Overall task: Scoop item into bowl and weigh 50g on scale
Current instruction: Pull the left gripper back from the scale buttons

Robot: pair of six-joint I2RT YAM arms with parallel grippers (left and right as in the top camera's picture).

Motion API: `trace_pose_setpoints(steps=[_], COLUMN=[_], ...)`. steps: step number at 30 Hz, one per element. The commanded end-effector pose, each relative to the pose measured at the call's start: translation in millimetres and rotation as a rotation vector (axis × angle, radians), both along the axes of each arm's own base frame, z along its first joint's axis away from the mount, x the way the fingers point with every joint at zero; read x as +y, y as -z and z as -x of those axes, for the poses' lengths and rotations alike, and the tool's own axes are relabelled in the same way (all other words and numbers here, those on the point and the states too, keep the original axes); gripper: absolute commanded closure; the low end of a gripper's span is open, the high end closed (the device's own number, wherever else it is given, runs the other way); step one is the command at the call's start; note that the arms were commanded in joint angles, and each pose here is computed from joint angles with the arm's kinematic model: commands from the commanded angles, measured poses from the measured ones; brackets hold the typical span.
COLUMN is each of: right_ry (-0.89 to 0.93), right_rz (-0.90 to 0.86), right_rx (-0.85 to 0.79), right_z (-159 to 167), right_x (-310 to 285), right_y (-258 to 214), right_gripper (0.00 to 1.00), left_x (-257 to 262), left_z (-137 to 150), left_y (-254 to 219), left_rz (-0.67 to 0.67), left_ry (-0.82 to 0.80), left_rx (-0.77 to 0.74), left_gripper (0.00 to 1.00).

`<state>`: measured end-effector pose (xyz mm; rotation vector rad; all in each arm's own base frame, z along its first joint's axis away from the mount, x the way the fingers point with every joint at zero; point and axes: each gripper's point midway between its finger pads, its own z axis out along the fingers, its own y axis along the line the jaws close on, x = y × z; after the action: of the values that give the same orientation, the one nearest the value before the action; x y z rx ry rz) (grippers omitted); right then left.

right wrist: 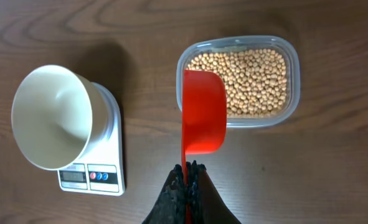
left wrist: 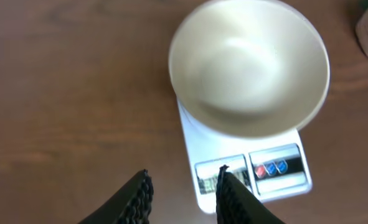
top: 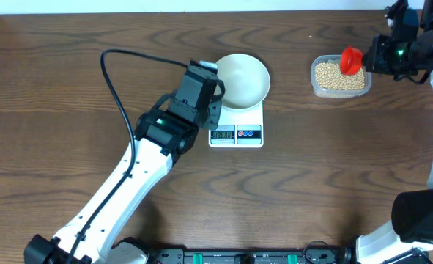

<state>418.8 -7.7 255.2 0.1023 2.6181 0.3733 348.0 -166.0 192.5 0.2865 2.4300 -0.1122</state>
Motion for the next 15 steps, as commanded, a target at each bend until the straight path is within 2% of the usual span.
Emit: trace_pose_setpoints(steps=[1,6,15], right_ry=[-0.006,-0.006,-0.006], right_rz=[0.010,0.006,0.004], right_rx=[0.006,0.029,0.043], right_z=[0.2,1.2,0.6], right_x=[-2.8,-2.6,-2.7], right_y=[4.1,17.6,30.2], right_gripper=[0.99,0.99,0.99], left_x=[-17.3,-13.1,-6.4], left_z=[20.5,48.8,58.7], left_y=[4.1,15.2,7.9], left_rz=[0.099,0.086,0.114], left_ry=[0.019,0.048,0.044], left_rx=[0.095,0.208,0.168], left_gripper=[0.64,0.64,0.64])
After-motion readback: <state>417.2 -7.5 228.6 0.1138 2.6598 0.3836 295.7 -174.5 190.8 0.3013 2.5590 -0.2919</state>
